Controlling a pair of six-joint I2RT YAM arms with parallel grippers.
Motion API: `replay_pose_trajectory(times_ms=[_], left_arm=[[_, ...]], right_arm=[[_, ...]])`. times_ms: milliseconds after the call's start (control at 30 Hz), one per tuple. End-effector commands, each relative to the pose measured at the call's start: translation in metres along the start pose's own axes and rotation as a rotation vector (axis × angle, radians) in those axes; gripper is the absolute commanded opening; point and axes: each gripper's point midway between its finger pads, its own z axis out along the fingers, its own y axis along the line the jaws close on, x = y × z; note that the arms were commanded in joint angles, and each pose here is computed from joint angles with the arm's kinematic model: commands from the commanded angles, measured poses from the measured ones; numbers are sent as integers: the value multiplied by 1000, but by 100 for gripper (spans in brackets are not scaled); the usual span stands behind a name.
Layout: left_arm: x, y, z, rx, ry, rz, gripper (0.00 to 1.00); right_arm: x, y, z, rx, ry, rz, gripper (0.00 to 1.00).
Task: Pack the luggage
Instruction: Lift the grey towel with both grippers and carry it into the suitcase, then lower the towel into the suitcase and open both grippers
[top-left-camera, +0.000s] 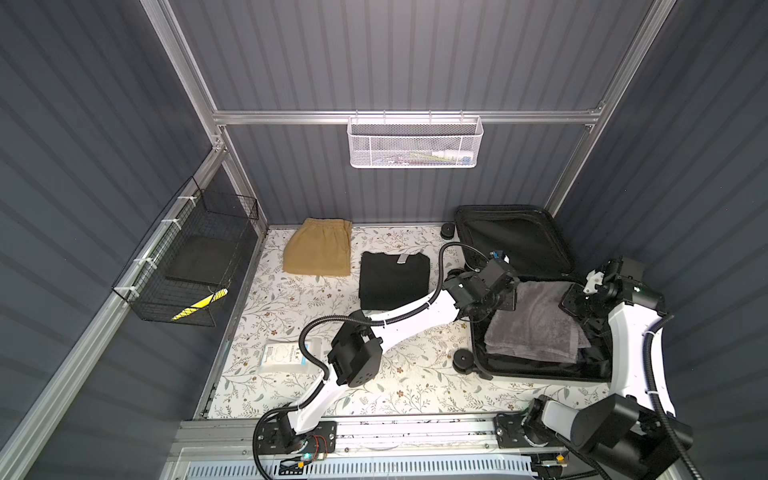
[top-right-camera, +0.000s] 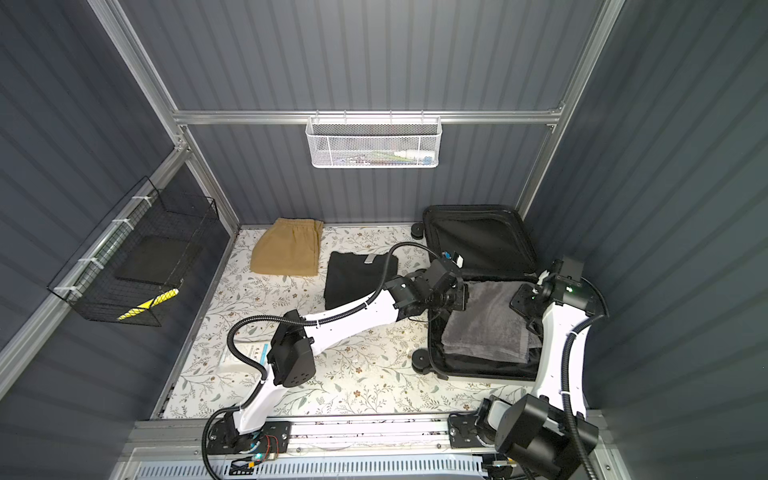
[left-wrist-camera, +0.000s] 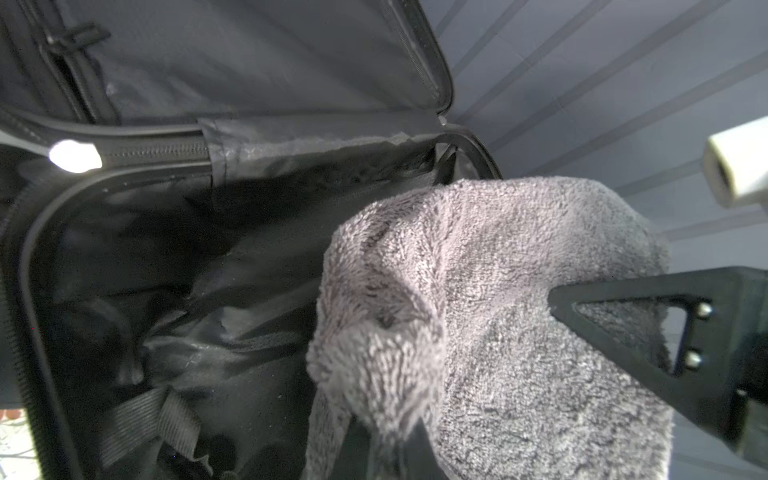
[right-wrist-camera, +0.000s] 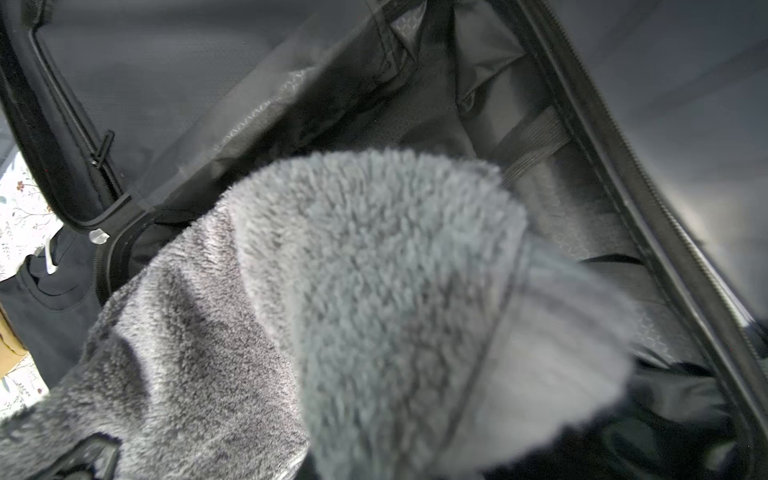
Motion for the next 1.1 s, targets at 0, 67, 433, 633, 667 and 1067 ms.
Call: replay_pose_trajectory(times_ms=[0,67,433,633,667,1067], left_arm=[[13,2,-2,6,35,-17,0],[19,10,3,-11,44,-12,0],[18,55,25,-139,32,82,0],[21,72,35,-160,41,76,3],[21,73,36,-161,43,77,6],[-11,59,14,-143,-28,120,100]], right_arm=[[-7,-8,1,41,-25,26,0],[-8,-11,7,51,-28,61,0],[-11,-23,53,84,6,167,4],[-15,-33,80,125,33,175,19],[-18,-35,82,131,33,176,31],[-44,-23,24,113,-118,165,80]])
